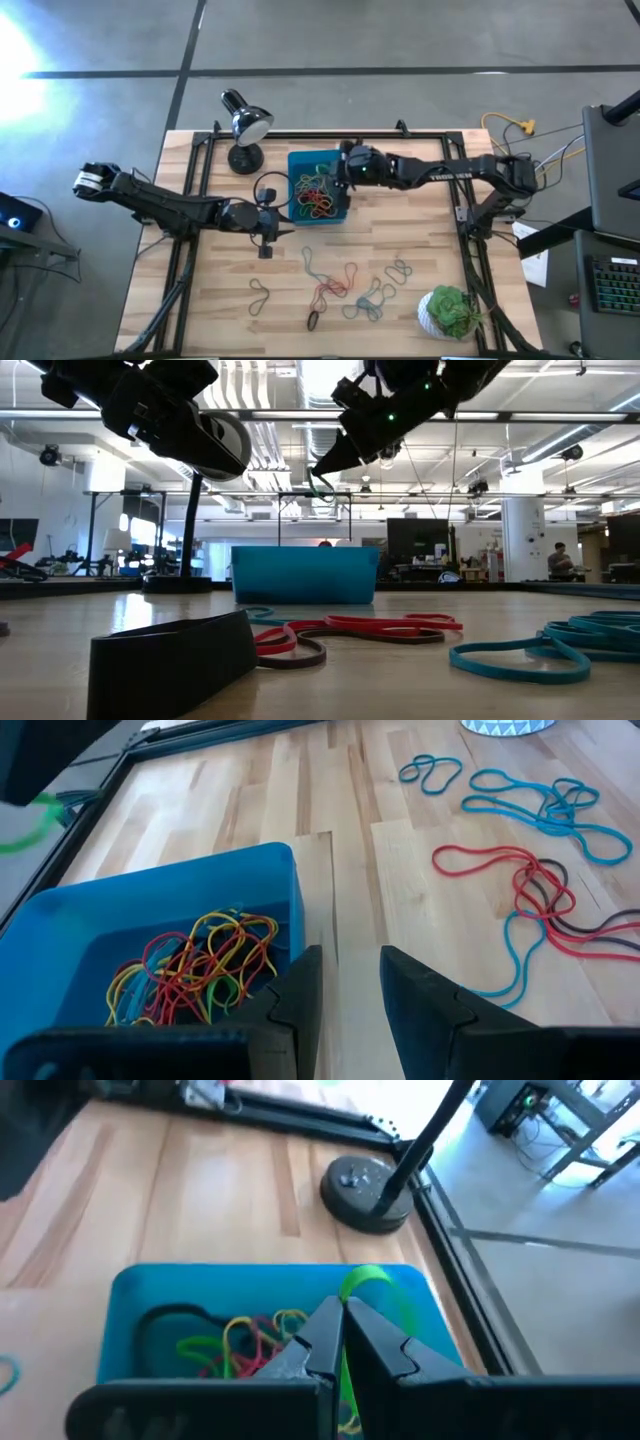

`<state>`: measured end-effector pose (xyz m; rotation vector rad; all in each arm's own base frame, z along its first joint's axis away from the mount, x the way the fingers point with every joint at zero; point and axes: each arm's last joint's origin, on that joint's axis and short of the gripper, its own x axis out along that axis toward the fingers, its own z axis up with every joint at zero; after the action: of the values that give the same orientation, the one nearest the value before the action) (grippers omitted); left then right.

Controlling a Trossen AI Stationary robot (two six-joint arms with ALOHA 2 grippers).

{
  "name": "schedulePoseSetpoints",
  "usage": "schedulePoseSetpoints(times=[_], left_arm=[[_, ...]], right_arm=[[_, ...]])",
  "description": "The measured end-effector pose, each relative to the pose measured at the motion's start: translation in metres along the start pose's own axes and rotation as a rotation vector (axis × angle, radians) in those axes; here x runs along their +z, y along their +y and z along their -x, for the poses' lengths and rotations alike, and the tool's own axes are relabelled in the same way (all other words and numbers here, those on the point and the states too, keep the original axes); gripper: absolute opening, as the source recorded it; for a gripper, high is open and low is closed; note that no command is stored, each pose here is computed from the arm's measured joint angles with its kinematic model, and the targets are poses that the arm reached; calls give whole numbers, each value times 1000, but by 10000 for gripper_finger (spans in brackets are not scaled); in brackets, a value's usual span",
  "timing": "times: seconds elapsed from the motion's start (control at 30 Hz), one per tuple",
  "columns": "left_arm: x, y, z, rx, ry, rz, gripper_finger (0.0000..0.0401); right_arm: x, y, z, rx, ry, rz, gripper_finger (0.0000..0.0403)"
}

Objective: Pick and place rubber bands into bin
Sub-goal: Put the green rubber band into the blue bin

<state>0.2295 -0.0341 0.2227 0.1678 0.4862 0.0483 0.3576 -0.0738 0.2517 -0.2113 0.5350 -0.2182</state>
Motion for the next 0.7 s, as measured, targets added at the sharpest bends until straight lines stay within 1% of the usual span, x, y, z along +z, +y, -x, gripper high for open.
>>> schedulePoseSetpoints(times=[0.13, 0.3, 0.5, 0.7], left_arm=[[-1, 0, 0, 1, -4, -2, 88], [-1, 0, 0, 1, -5, -2, 88], [1, 0, 0, 3, -34, -14, 88], [3, 0, 0, 4, -52, -10, 88]], right_arm=[[-11, -11, -4, -12, -76, -53, 9], [-26, -17, -6, -43, -133, -113, 9], [-37, -21, -7, -1, -150, -154, 9], [-40, -24, -7, 2, -152, -178, 9]])
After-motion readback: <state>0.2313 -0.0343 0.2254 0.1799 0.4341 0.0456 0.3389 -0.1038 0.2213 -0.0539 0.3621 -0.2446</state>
